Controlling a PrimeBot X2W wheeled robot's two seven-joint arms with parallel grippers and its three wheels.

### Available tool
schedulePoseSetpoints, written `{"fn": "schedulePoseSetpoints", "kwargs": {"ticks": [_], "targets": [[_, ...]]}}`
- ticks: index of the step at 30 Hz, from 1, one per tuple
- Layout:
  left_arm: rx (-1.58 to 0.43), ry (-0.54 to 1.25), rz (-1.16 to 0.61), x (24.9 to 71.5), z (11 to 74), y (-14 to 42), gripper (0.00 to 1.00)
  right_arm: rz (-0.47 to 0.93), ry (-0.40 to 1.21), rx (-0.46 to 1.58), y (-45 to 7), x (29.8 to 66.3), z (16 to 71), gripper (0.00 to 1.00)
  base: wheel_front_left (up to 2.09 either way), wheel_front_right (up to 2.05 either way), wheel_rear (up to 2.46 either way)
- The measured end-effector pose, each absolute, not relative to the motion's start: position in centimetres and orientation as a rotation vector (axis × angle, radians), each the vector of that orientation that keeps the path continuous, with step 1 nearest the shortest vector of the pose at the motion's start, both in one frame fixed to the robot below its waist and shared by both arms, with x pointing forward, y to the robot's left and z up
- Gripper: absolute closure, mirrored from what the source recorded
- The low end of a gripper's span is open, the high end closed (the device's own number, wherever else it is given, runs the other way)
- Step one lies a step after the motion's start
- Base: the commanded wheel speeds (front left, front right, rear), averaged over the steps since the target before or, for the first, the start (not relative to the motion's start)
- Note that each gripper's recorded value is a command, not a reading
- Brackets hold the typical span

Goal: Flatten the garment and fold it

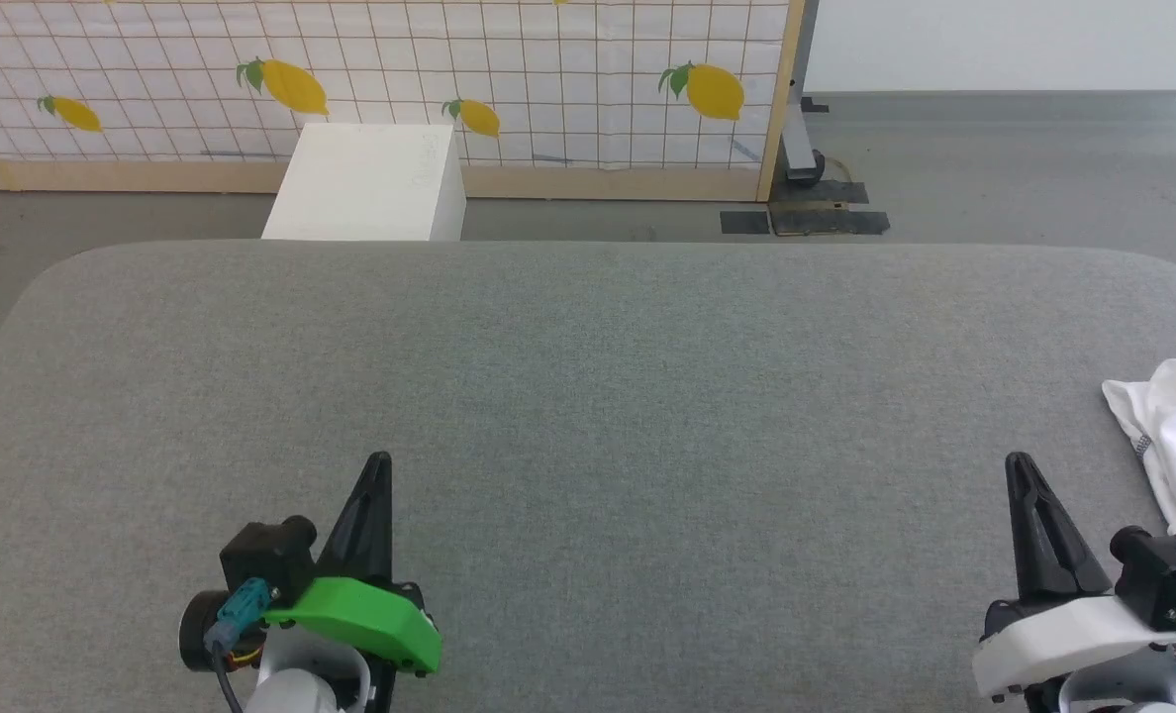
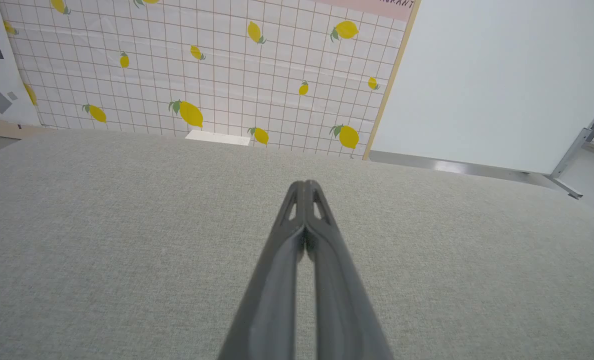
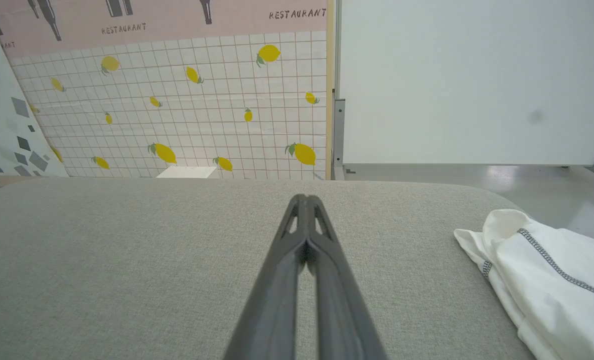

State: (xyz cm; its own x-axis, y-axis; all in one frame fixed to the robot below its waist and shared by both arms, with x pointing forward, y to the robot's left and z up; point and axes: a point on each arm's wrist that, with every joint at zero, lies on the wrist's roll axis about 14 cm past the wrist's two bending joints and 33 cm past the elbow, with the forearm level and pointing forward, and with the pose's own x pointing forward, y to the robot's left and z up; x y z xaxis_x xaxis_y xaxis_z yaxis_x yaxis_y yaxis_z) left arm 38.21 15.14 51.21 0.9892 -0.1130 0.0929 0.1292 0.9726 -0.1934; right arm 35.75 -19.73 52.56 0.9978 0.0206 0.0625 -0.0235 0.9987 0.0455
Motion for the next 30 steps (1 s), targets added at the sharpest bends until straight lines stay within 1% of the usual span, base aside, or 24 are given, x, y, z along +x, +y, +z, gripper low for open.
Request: {"fn": "schedulePoseSetpoints", "kwargs": {"ticks": [30], "targets": [[-0.153,-0.076,-0.115,38.45,51.99,15.35,1.0,0.043,-0.036,0.031,-19.03,35.81,52.16,1.0,0.0,0.0,0.0]]}}
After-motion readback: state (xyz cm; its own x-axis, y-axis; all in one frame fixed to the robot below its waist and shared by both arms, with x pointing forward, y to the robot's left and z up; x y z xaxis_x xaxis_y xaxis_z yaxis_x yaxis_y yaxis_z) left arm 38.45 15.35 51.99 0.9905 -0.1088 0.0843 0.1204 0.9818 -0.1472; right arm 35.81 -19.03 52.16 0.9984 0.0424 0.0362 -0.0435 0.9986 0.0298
